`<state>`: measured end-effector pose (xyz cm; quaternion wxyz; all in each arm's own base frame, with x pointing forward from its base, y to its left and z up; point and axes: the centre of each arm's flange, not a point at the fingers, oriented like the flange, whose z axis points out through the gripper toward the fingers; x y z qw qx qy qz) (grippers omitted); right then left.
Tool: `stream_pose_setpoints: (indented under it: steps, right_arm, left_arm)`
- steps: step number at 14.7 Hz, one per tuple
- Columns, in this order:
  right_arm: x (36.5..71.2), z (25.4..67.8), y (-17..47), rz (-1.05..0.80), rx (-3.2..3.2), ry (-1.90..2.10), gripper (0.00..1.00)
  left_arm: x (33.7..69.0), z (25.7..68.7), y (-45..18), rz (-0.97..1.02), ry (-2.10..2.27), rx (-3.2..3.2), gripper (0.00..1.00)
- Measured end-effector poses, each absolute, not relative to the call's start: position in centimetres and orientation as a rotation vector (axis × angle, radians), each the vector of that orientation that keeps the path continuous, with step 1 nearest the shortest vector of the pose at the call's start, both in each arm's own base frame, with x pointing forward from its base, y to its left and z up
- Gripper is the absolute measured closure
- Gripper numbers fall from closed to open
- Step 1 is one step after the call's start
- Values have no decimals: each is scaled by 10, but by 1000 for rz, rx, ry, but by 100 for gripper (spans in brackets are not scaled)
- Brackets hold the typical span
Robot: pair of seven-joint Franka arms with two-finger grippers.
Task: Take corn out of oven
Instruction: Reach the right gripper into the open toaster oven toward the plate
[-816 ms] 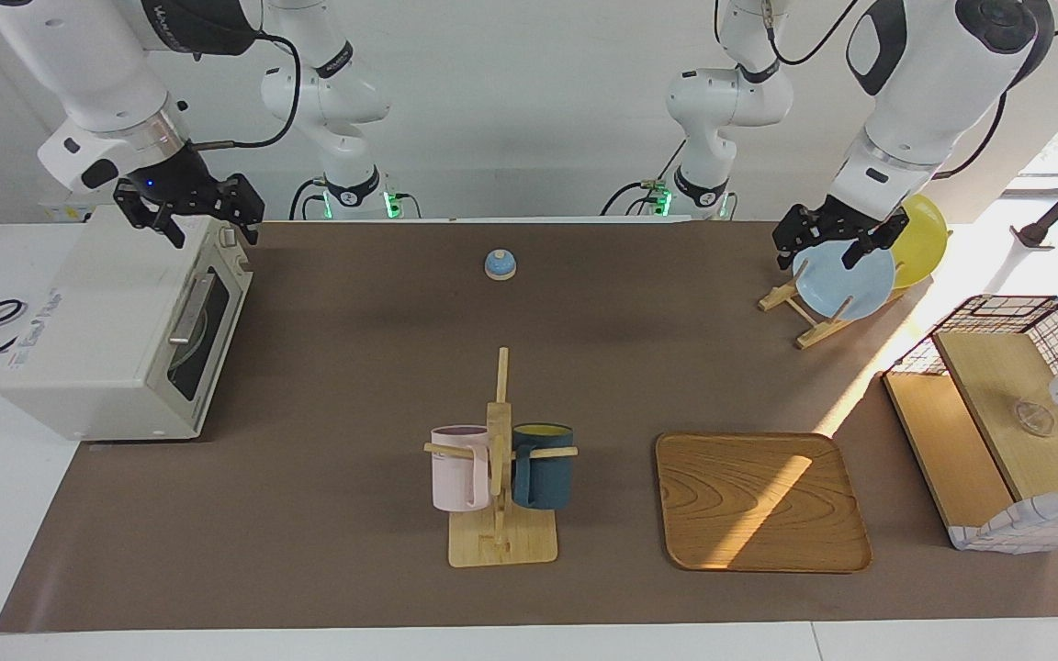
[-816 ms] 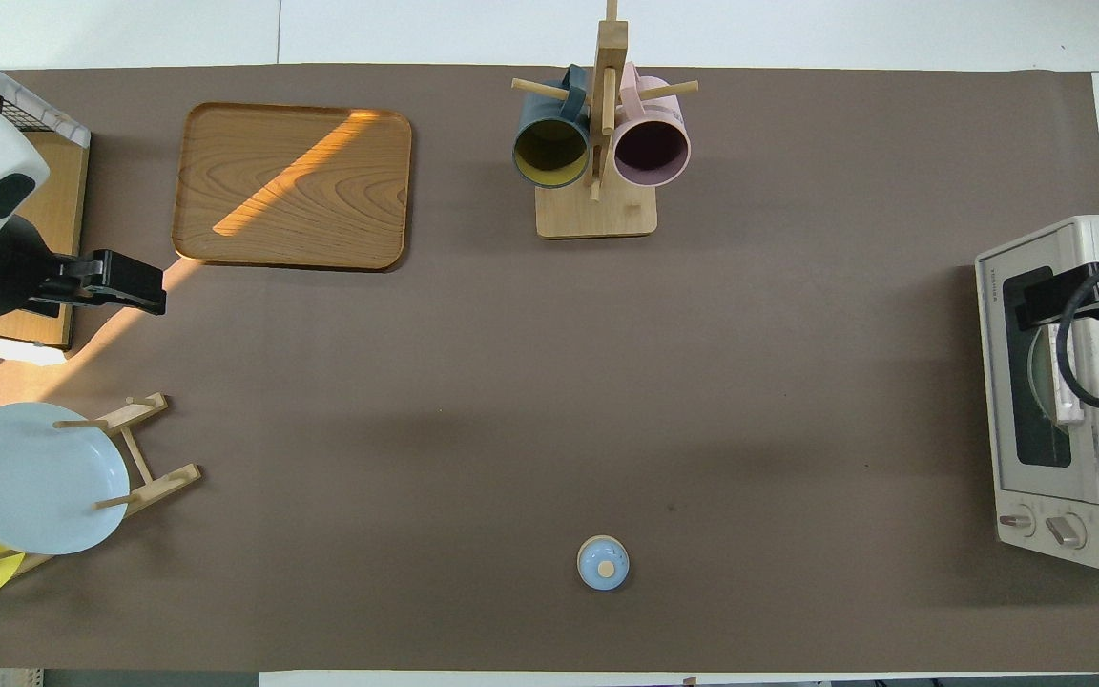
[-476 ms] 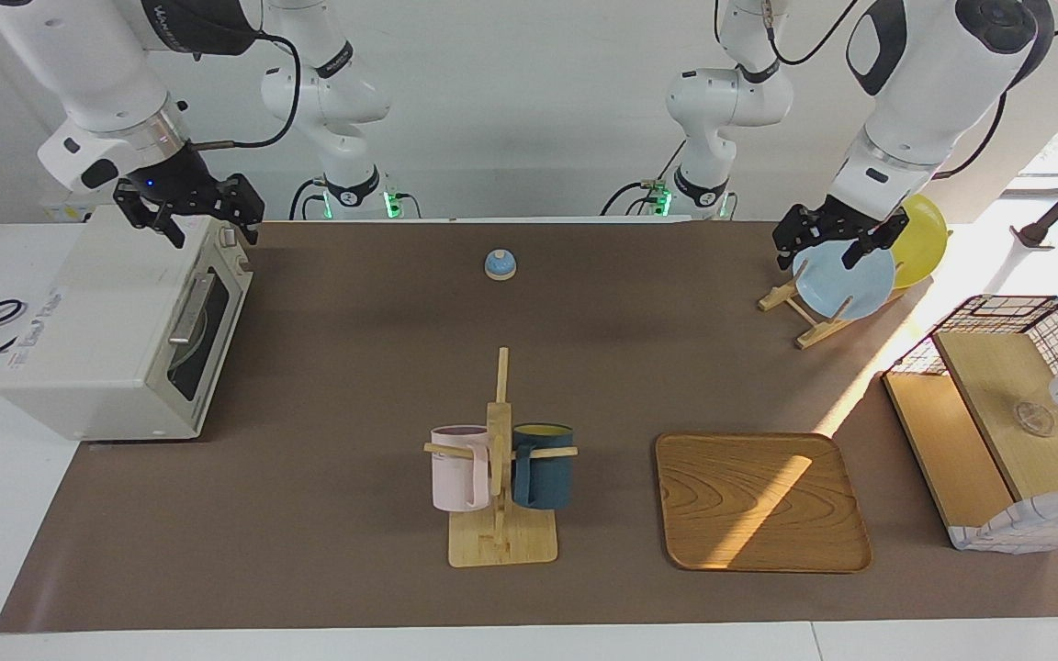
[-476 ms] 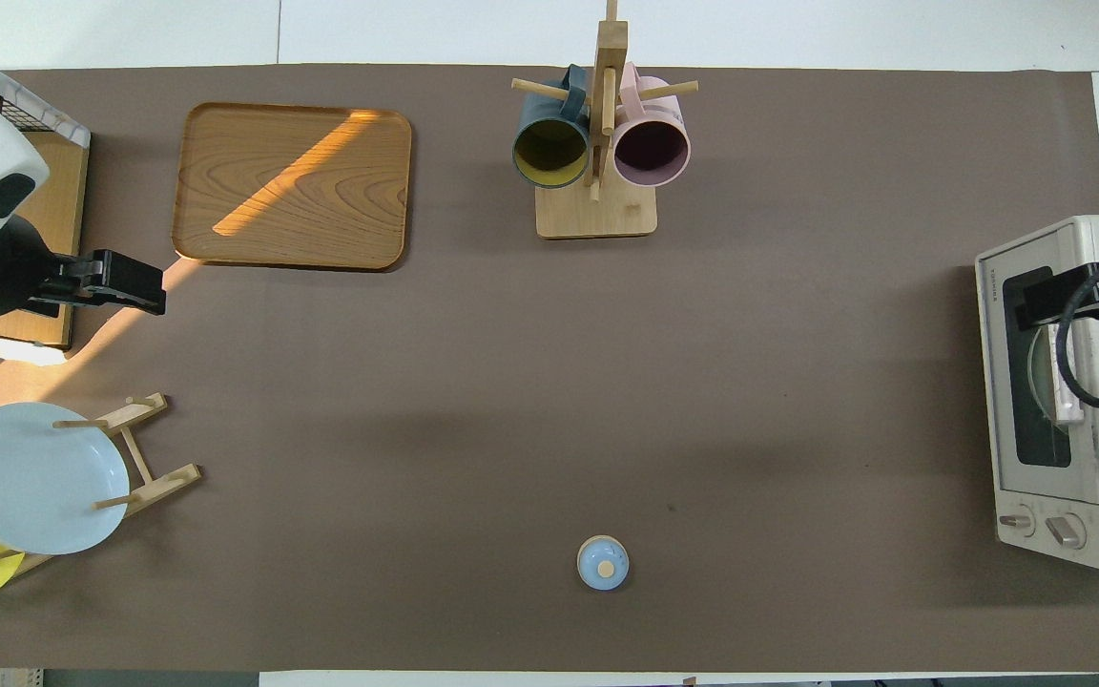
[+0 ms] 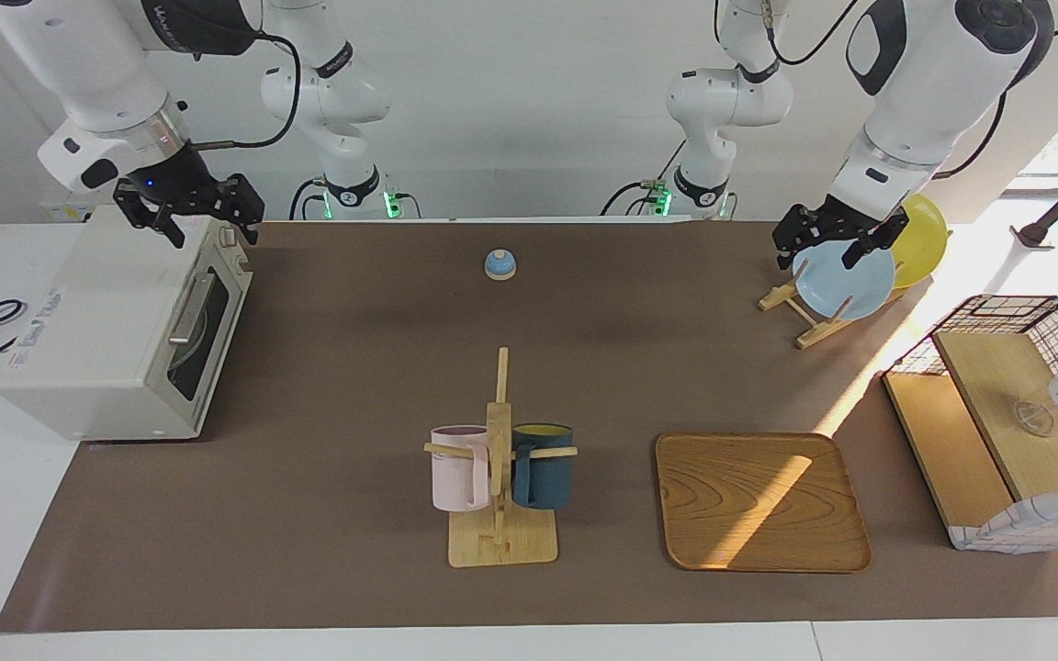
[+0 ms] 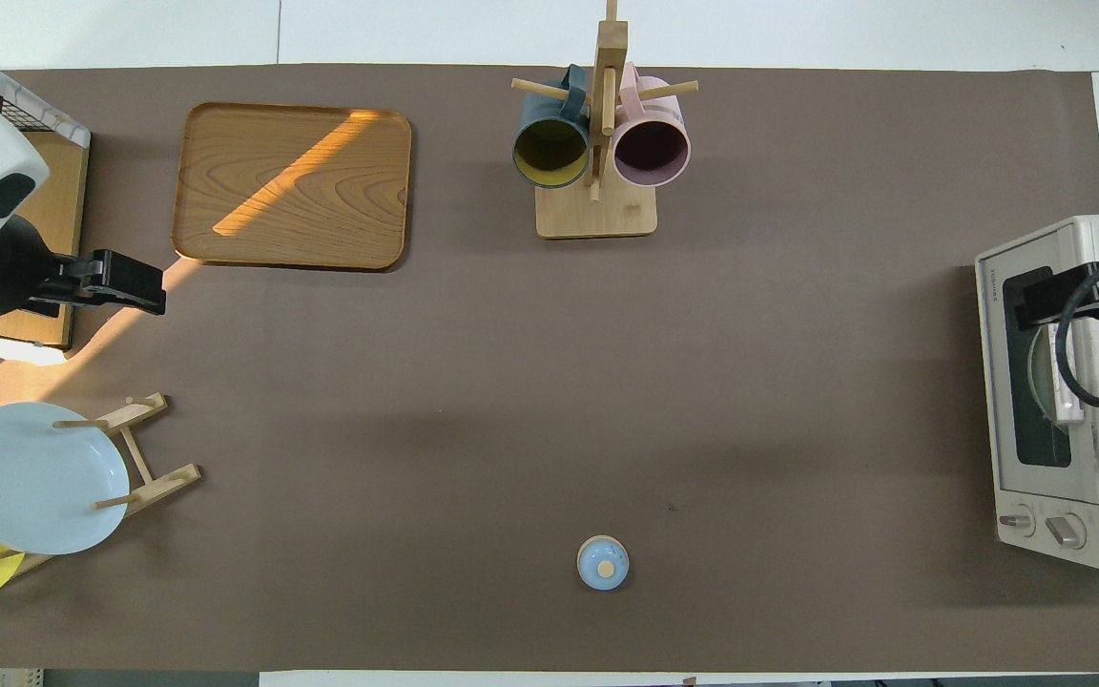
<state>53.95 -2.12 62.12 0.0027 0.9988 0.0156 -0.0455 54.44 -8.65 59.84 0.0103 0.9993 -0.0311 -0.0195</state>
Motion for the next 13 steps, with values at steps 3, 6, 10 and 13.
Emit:
stream_pose_setpoints:
  steps: [3,6,10,13]
  right_arm:
    - [541,621,-21,-133,3133,47,0]
    - [547,612,-21,-82,3133,50,0]
    - [548,600,-18,-72,3132,59,0]
    - [545,586,-18,-59,3132,69,0]
  left_arm:
    - [544,598,-87,-61,-97,3119,0]
    - [544,598,-87,-61,-97,3119,0]
    - [544,598,-86,-61,-97,3119,0]
    - [544,598,-87,-61,-97,3119,0]
